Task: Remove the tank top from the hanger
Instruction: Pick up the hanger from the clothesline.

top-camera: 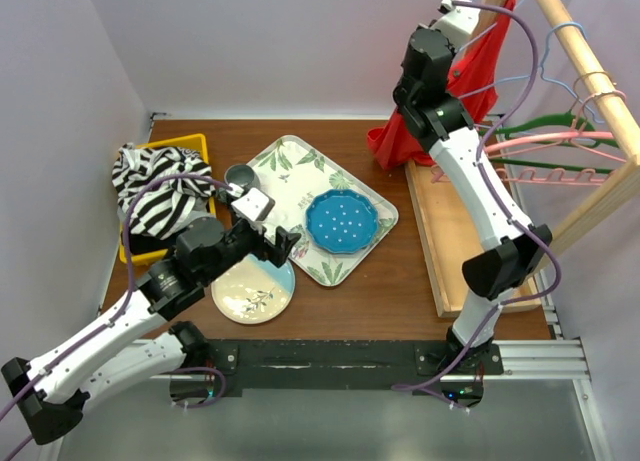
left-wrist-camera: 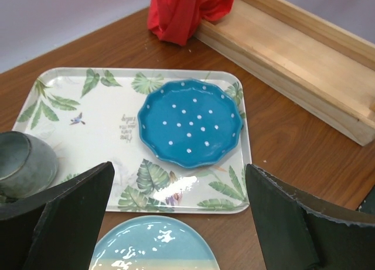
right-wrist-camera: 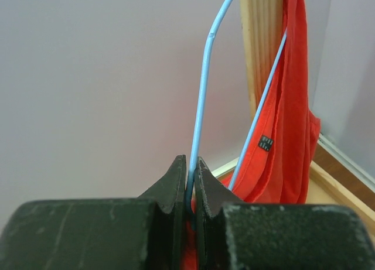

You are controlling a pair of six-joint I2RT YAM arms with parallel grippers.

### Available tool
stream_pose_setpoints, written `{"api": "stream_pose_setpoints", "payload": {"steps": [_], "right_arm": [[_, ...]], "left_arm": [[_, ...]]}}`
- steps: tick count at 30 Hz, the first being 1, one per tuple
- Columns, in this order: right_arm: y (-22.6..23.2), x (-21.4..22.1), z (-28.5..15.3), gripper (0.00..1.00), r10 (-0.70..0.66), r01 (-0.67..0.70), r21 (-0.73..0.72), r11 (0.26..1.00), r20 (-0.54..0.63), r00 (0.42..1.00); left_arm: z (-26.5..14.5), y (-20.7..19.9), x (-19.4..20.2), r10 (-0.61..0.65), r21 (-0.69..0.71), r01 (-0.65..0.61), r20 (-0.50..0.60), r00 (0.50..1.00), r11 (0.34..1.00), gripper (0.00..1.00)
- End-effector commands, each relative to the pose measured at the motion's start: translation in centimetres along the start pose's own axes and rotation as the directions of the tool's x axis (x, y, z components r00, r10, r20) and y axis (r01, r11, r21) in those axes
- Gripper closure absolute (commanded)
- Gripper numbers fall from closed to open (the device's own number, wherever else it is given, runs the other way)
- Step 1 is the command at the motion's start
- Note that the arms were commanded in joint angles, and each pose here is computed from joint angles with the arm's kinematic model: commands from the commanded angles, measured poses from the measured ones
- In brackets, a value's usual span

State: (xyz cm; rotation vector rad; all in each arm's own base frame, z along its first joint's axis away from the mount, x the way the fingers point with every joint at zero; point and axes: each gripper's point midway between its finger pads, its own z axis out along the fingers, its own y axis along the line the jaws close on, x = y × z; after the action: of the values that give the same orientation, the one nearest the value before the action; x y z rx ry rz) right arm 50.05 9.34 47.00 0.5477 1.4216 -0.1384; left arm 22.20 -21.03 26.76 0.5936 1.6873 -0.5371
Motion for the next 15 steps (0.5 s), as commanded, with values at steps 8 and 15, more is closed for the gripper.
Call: {"api": "stream_pose_setpoints", "payload": {"steps": [8,15], "right_arm": [[-1.2,-3.6,-5.8,1.00,0.199,-0.207,-0.130,0.970,-0.073,0.977],[-1.3,-3.6,-7.9,1.00,0.197,-0.226,-0.204,0.953,-0.152,0.968]], "left_arm": [[-1.9,1.8,-3.9,-0.055,-0.095,0.071,0.168,0.984,0.993,0.00],[-1.7,1.8,-3.7,-0.058,-0.100,0.075,0.160,0.985,0.992,0.00]]}}
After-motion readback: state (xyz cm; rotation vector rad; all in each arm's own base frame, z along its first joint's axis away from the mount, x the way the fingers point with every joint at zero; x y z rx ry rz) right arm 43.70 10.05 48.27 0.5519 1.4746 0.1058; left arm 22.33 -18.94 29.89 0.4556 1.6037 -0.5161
